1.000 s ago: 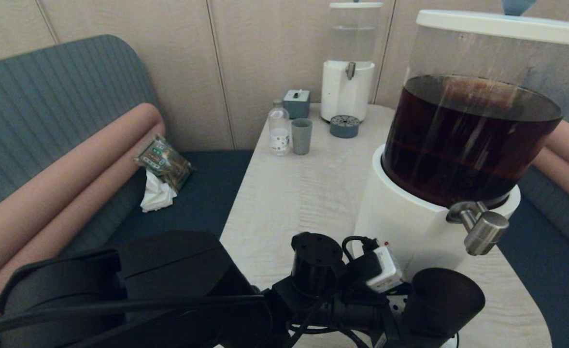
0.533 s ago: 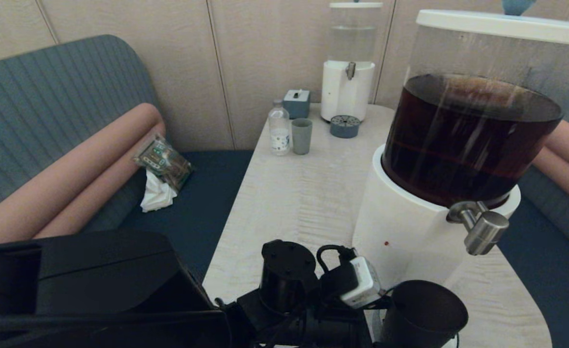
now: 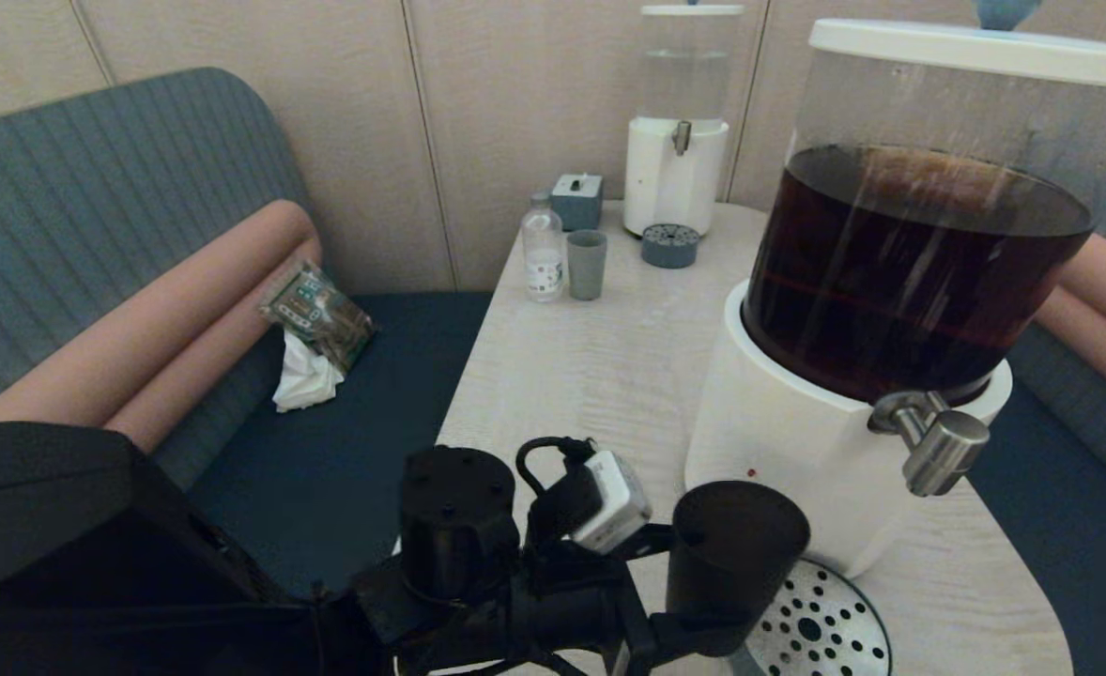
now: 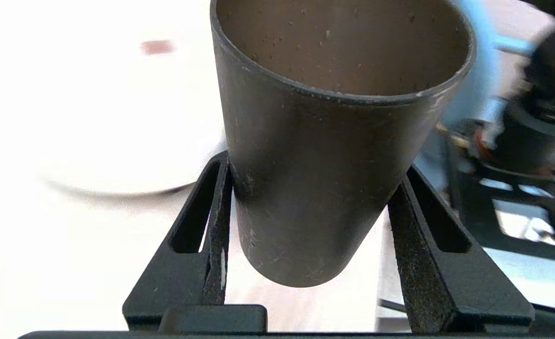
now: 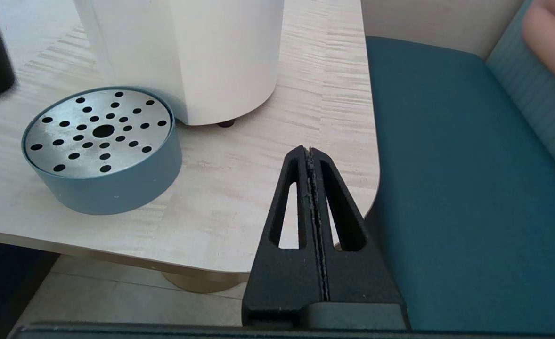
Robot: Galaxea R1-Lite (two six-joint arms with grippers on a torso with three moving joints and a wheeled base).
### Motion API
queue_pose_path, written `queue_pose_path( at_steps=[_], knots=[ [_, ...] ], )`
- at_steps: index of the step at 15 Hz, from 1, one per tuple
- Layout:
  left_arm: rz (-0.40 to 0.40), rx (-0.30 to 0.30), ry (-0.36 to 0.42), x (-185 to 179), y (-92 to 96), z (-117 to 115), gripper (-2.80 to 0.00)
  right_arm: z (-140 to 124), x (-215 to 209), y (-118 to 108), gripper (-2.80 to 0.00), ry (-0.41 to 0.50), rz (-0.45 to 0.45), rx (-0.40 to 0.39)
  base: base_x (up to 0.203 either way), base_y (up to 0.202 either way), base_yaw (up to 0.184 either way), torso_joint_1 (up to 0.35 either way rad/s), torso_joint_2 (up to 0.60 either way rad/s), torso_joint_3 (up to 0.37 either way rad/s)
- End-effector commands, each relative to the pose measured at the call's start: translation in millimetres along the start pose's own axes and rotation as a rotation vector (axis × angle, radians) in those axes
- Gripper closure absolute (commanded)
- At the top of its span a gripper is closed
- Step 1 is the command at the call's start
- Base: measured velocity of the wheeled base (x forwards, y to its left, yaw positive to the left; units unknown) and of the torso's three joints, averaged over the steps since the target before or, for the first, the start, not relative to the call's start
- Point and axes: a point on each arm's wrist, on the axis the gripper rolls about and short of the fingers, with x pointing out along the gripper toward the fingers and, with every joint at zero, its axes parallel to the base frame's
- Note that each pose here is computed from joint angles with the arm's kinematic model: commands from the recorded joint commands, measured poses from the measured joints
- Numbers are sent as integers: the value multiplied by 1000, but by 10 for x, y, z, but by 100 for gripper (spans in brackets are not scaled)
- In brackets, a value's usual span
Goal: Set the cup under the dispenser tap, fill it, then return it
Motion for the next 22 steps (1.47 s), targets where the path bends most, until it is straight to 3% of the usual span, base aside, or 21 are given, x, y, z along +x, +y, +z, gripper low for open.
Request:
queue_pose_path(
  at_steps=[1, 5, 11, 15, 22],
  knots=[
    [63, 12, -43, -172, 78, 145, 0, -8, 2, 0, 0, 2, 1, -1, 0, 0, 0, 0, 0, 0],
    [224, 3, -96, -487, 435, 245, 0, -8, 1, 0, 0, 1, 1, -1, 0, 0, 0, 0, 0, 0],
    [438, 9, -141, -769, 1125, 129, 0, -8, 2, 1, 0, 2, 0, -1, 0, 0, 0, 0, 0, 0],
    [497, -2, -162, -707, 1530, -100, 0, -8, 2, 0, 0, 2, 1, -1, 0, 0, 0, 0, 0, 0],
    [552, -56, -165, -492, 1965, -699, 0, -8, 1, 0, 0, 0, 1, -1, 0, 0, 0, 0, 0, 0]
  ],
)
